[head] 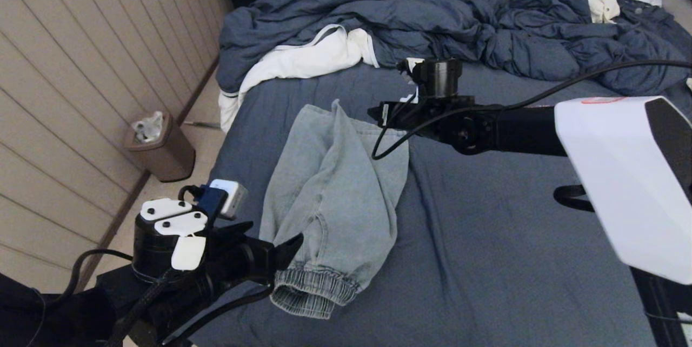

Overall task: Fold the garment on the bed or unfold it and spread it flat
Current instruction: Fold the blue shorts

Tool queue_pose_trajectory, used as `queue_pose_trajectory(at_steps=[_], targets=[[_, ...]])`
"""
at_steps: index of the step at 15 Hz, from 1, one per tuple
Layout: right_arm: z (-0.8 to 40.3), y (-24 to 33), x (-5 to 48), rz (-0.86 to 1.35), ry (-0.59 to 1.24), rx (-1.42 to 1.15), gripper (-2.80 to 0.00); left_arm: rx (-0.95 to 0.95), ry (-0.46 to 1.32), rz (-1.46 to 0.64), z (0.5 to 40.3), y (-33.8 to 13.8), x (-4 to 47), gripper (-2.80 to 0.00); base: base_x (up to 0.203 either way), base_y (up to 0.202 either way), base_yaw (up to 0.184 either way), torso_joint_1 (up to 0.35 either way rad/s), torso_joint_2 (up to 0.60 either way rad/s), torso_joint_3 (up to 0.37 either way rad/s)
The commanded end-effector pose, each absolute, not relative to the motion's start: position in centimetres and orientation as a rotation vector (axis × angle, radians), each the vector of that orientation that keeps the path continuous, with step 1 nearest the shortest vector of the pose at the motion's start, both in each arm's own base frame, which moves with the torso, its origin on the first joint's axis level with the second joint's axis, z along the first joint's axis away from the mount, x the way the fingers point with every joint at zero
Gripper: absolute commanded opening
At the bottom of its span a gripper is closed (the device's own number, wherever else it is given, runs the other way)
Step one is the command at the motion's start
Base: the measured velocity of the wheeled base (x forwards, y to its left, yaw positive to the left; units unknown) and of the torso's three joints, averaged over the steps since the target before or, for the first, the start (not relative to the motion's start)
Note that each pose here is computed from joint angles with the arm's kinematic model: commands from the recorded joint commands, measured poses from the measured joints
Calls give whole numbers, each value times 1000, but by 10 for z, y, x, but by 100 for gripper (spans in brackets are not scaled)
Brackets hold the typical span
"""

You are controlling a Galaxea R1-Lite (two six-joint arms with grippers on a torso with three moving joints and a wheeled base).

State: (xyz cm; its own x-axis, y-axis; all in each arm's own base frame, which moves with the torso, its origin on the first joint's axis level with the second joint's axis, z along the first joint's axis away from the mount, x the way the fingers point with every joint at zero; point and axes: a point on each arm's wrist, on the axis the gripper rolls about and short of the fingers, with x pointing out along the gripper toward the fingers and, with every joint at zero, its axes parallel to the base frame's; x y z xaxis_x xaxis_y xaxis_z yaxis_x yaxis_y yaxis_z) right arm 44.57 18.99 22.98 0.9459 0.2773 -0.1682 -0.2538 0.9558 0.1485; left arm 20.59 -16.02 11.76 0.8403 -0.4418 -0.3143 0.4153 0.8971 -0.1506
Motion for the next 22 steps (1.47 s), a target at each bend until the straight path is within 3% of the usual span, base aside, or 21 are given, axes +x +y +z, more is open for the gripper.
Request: queue_pose_trajectory(at_steps=[1, 2, 3, 10, 19, 22], targets=[[234, 185, 431, 202, 289, 146, -280, -106, 314, -397, 125, -150, 217, 0, 0, 0, 0, 0, 0, 0], [229, 182, 425, 179, 353, 157, -280, -123, 313, -381, 127, -146, 218, 0, 0, 0, 0, 0, 0, 0], [225, 180, 416, 168, 410, 163, -280, -130, 328, -379, 125, -145, 217, -280, 0, 0, 0, 0, 0, 0], [190, 212, 362, 238, 721, 172, -280, -270, 462, -410, 122, -136, 220, -280, 0, 0, 0, 0, 0, 0], [180, 253, 328, 375, 790, 90, -280, -406, 564, -375, 111, -123, 238, -280, 0, 0, 0, 0, 0, 0], [175, 266, 311, 371, 891, 90, -280, -421, 567, -365, 111, -121, 238, -280, 0, 0, 0, 0, 0, 0]])
